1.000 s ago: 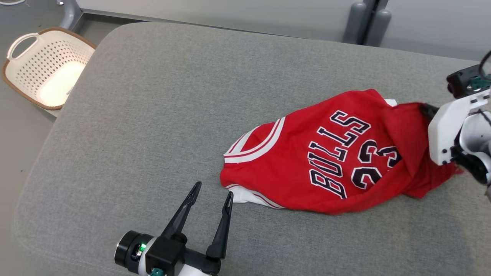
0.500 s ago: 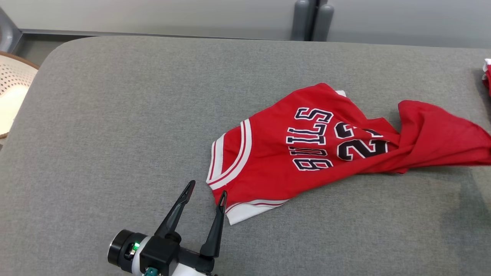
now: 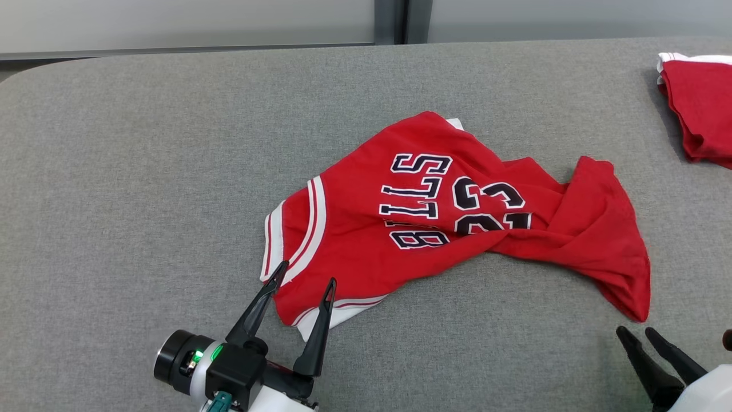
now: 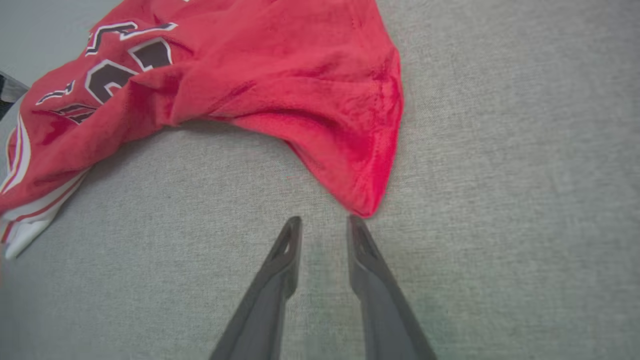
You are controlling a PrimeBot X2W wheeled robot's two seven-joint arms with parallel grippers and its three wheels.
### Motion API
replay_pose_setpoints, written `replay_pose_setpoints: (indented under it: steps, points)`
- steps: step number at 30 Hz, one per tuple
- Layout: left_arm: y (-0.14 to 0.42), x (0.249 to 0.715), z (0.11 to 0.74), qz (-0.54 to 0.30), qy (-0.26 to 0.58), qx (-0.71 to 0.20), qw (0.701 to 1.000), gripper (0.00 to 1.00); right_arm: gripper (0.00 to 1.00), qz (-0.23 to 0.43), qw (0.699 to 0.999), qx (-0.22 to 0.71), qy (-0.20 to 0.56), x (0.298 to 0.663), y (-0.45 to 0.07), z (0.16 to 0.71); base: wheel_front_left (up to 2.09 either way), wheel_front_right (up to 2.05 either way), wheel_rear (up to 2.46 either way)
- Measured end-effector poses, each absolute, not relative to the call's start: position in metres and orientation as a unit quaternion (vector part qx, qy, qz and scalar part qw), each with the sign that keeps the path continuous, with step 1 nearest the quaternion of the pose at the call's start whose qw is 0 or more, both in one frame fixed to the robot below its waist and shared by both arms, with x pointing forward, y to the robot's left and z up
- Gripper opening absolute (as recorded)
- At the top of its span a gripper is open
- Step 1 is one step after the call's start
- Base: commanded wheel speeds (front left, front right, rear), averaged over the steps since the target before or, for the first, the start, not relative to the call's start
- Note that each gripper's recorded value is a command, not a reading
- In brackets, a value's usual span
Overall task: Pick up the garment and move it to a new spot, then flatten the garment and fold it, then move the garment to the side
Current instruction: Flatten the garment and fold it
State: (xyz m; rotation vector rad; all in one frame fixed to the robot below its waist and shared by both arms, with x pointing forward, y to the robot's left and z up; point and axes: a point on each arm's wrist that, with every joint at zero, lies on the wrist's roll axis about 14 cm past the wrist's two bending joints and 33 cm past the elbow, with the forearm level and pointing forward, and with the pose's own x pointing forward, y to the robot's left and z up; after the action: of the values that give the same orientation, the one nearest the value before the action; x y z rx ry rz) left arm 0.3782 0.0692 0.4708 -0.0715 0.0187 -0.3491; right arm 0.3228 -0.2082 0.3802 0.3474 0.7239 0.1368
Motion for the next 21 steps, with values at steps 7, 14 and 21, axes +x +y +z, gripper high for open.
replay_pose_setpoints:
  steps: [7, 14, 21]
  points:
    - [0.068, 0.38, 0.468, -0.179, 0.013, -0.034, 0.983, 1.0, 1.0, 0.043, 0.918, 0.25, 0.304, 0.34, -0.22, 0.406, 0.0, 0.0, 0.0]
    - [0.071, 0.384, 0.465, -0.174, 0.016, -0.033, 0.984, 1.0, 1.0, -0.004, 0.923, 0.255, 0.287, 0.369, -0.261, 0.401, 0.0, 0.0, 0.0]
    - [0.076, 0.387, 0.462, -0.166, 0.019, -0.031, 0.986, 1.0, 1.0, 0.001, 0.923, 0.227, 0.31, 0.393, -0.257, 0.379, 0.0, 0.0, 0.0]
